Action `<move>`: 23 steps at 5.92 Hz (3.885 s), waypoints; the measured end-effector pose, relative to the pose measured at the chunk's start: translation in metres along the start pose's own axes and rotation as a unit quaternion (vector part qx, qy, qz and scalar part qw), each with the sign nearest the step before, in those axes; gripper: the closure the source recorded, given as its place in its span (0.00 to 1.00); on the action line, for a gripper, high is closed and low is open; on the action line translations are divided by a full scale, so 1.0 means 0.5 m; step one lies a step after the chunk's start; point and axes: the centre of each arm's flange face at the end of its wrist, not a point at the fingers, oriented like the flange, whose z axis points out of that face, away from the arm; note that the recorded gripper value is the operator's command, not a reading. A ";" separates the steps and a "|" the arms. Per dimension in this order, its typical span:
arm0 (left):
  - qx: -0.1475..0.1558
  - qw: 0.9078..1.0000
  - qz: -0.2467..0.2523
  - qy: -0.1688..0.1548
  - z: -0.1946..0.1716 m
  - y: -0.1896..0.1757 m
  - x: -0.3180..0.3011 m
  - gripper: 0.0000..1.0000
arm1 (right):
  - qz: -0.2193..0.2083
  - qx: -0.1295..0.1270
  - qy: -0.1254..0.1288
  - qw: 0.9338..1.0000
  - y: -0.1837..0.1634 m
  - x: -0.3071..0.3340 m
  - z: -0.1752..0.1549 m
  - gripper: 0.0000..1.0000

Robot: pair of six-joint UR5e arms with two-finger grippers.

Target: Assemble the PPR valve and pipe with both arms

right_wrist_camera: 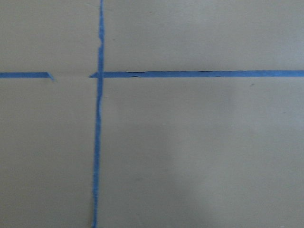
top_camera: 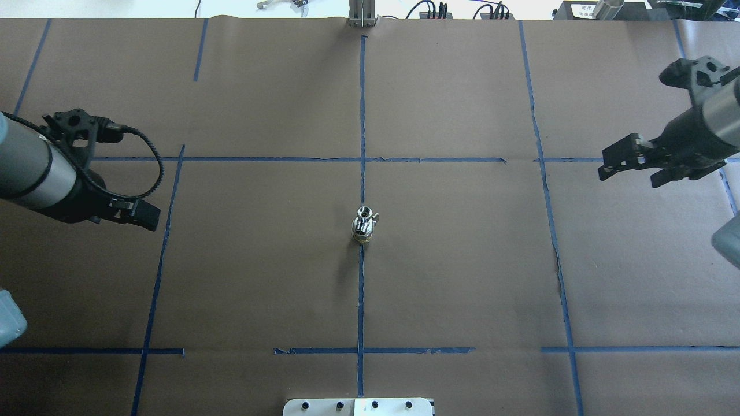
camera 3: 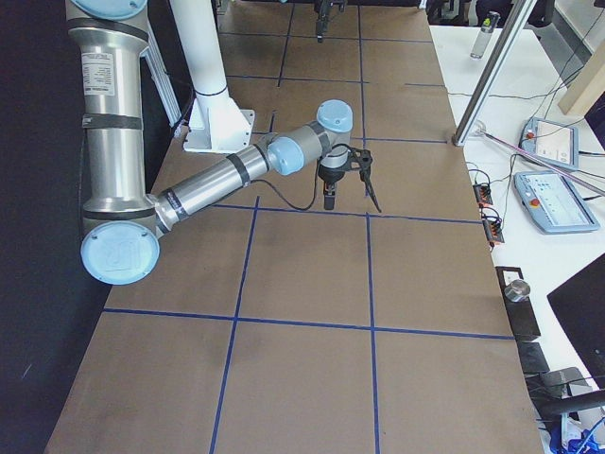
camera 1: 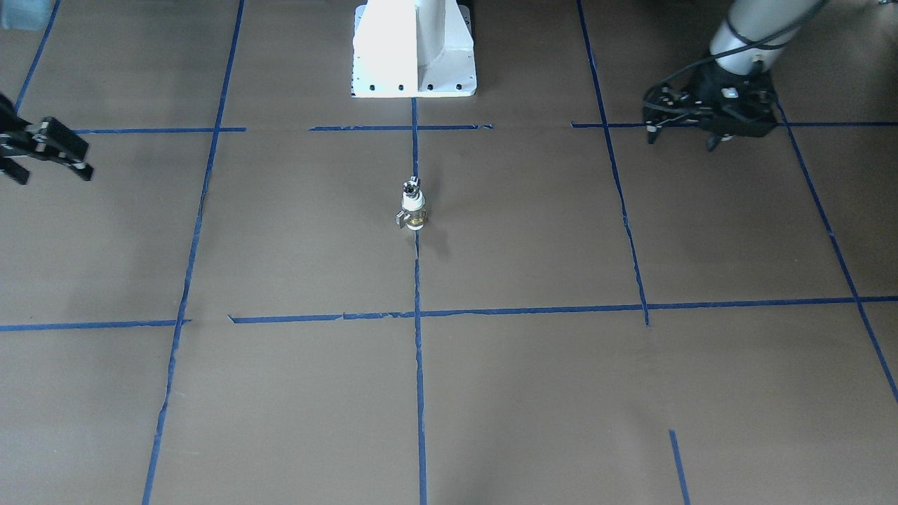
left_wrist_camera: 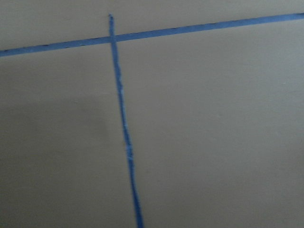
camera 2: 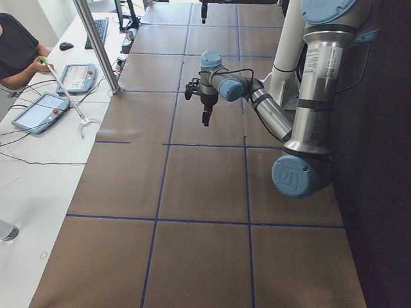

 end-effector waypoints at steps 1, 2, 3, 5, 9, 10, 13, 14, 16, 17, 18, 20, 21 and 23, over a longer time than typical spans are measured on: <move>-0.005 1.000 0.022 0.004 -0.027 0.004 -0.119 0.00 | -0.030 -0.004 0.015 0.999 -0.001 0.146 0.002 0.00; -0.012 0.999 0.036 0.020 -0.039 0.007 -0.245 0.00 | -0.056 -0.009 0.022 0.998 -0.003 0.299 0.007 0.00; -0.013 0.998 0.048 0.036 -0.036 0.012 -0.395 0.00 | -0.076 -0.013 0.026 0.997 0.003 0.441 0.010 0.00; -0.010 0.998 0.046 0.037 -0.019 0.048 -0.652 0.00 | -0.085 -0.015 0.030 0.996 0.034 0.602 0.008 0.00; -0.035 0.999 -0.023 0.031 0.019 0.130 -0.759 0.00 | -0.096 -0.029 0.029 0.995 0.054 0.617 0.024 0.00; -0.033 0.999 -0.025 0.031 0.016 0.135 -0.755 0.00 | -0.106 -0.044 0.027 0.993 0.039 0.571 0.023 0.00; -0.020 0.999 -0.019 0.025 -0.012 0.118 -0.730 0.00 | -0.097 -0.079 0.048 0.991 0.004 0.497 -0.008 0.00; -0.012 0.999 -0.021 0.022 -0.031 0.114 -0.712 0.00 | -0.099 -0.077 0.044 0.991 0.005 0.488 -0.015 0.00; -0.010 1.000 -0.024 0.014 -0.041 0.101 -0.695 0.00 | -0.095 -0.082 0.039 0.991 0.004 0.498 -0.001 0.00; -0.014 0.999 -0.031 0.007 -0.036 0.101 -0.693 0.00 | -0.094 -0.081 0.039 0.992 -0.013 0.497 -0.001 0.00; -0.018 0.999 -0.040 0.006 -0.029 0.108 -0.693 0.00 | -0.098 -0.076 0.041 0.991 -0.031 0.489 -0.008 0.00; -0.029 0.998 -0.054 0.005 -0.008 0.127 -0.709 0.00 | -0.103 -0.074 0.040 0.991 -0.040 0.484 -0.013 0.00; -0.033 0.998 -0.059 0.006 -0.002 0.130 -0.715 0.00 | -0.103 -0.076 0.039 0.991 -0.037 0.489 -0.008 0.00; -0.035 0.998 -0.061 0.005 0.000 0.129 -0.717 0.00 | -0.091 -0.083 0.036 0.992 -0.016 0.503 0.004 0.00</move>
